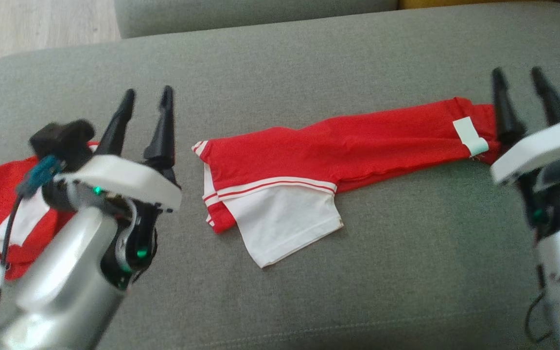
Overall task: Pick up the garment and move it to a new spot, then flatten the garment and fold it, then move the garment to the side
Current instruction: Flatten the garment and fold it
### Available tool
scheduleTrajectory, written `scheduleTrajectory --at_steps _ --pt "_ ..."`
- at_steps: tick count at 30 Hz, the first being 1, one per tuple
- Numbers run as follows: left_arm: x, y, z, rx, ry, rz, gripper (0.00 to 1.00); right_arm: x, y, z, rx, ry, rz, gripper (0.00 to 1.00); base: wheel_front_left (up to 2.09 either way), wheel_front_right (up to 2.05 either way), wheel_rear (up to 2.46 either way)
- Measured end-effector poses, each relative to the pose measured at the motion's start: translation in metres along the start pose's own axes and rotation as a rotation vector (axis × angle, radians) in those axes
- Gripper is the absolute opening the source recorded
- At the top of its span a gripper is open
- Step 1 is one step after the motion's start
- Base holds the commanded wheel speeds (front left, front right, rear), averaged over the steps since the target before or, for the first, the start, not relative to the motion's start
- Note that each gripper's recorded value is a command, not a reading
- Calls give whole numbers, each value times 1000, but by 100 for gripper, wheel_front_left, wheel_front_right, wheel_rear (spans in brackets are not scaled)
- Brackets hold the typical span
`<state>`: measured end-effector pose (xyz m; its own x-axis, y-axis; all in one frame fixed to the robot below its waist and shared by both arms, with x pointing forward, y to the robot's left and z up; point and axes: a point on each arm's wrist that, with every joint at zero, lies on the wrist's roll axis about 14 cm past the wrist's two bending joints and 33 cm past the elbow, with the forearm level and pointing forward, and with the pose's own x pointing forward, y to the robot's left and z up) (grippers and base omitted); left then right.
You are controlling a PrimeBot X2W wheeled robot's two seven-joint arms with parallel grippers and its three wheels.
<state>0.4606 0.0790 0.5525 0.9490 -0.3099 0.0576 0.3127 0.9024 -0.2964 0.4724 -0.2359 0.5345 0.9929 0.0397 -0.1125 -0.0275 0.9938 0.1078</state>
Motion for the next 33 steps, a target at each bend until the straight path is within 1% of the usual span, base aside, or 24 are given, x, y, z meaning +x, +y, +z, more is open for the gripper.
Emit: scheduleTrajectory --at_steps 3,6,10,15,19,23,25,30,33 --pt "-9 3 12 -37 -79 38 100 -12 19 -5 -12 -41 48 100 0 0 0" --pt "-25 4 -4 -59 -69 57 100 -24 29 -19 -10 -46 61 100 0 0 0" --pt "-42 4 -25 -80 -40 67 100 -35 34 -37 -24 -25 62 100 0 0 0" --pt "-45 2 -31 -71 -42 41 100 -33 39 -40 -31 -23 68 100 0 0 0" --pt "-45 5 -41 -67 -23 38 100 -26 31 -64 -27 78 43 100 0 0 0" --pt "-45 15 -48 -74 -11 59 100 -15 24 -91 38 220 14 100 0 0 0" --pt "-44 20 -52 -72 -1 67 100 -6 19 -97 61 255 -6 100 0 0 0" --pt "-38 29 -60 -74 14 79 100 13 -14 -114 100 352 -116 100 0 0 0" --pt "-35 41 -61 -83 10 112 100 20 -28 -129 76 421 -164 100 0 0 0"
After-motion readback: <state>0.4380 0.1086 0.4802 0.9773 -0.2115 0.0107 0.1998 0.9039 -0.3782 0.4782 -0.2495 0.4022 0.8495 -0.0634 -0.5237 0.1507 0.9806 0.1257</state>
